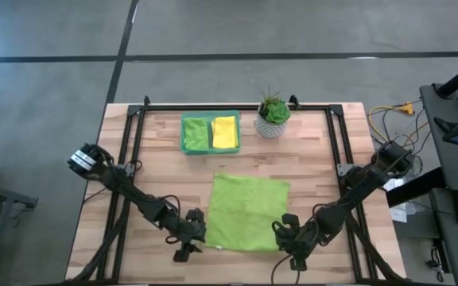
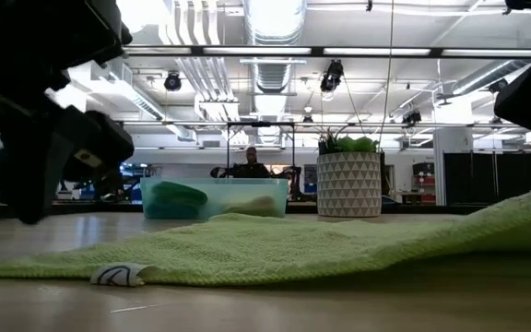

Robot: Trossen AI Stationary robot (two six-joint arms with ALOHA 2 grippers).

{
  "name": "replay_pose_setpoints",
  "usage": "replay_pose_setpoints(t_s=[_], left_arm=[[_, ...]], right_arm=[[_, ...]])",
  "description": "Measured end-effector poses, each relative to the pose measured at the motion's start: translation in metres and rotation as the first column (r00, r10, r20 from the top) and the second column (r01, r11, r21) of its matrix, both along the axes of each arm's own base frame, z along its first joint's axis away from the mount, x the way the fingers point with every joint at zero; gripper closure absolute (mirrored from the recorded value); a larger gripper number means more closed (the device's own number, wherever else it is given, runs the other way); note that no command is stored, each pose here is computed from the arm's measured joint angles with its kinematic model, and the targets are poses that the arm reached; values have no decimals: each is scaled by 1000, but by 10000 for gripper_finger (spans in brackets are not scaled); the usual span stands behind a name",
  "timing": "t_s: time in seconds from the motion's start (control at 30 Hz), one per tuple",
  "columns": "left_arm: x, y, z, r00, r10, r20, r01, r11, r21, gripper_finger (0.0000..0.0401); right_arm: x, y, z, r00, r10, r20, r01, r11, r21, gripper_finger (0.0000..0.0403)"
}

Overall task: Fold microfiber towels
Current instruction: Fold the light green microfiber towel

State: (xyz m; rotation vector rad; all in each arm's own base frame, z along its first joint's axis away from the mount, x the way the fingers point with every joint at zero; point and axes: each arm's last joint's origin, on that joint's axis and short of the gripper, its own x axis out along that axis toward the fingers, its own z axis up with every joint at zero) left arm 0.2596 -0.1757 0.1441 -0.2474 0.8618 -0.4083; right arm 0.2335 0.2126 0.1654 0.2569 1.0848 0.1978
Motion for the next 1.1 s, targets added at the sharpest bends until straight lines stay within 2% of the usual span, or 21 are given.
replay_pose_setpoints(t_s=[0.17,0.33,0.47,0.67,0.7,0.9,1.1], left_arm=[[3,0,-13,999,26,-24,-25,999,43,177],[12,-5,-23,999,39,-24,-37,997,60,171],[15,-7,-26,998,40,-38,-37,997,70,220],[15,-8,-30,996,31,-88,-27,999,45,371],[14,-8,-31,995,28,-98,-24,999,38,385],[12,-7,-27,992,38,-123,-34,999,32,400],[10,-5,-17,997,-3,-81,8,999,53,379]], right_arm=[[0,0,0,1000,-12,-3,12,1000,7,394],[0,0,0,1000,-20,-8,20,1000,17,394],[0,0,0,999,-39,-18,40,999,31,394],[0,1,1,999,-39,-14,40,999,34,394],[0,1,1,999,-39,-14,40,999,34,394],[0,1,1,999,-39,-14,39,999,34,394],[0,0,0,999,-39,-15,39,999,32,394]])
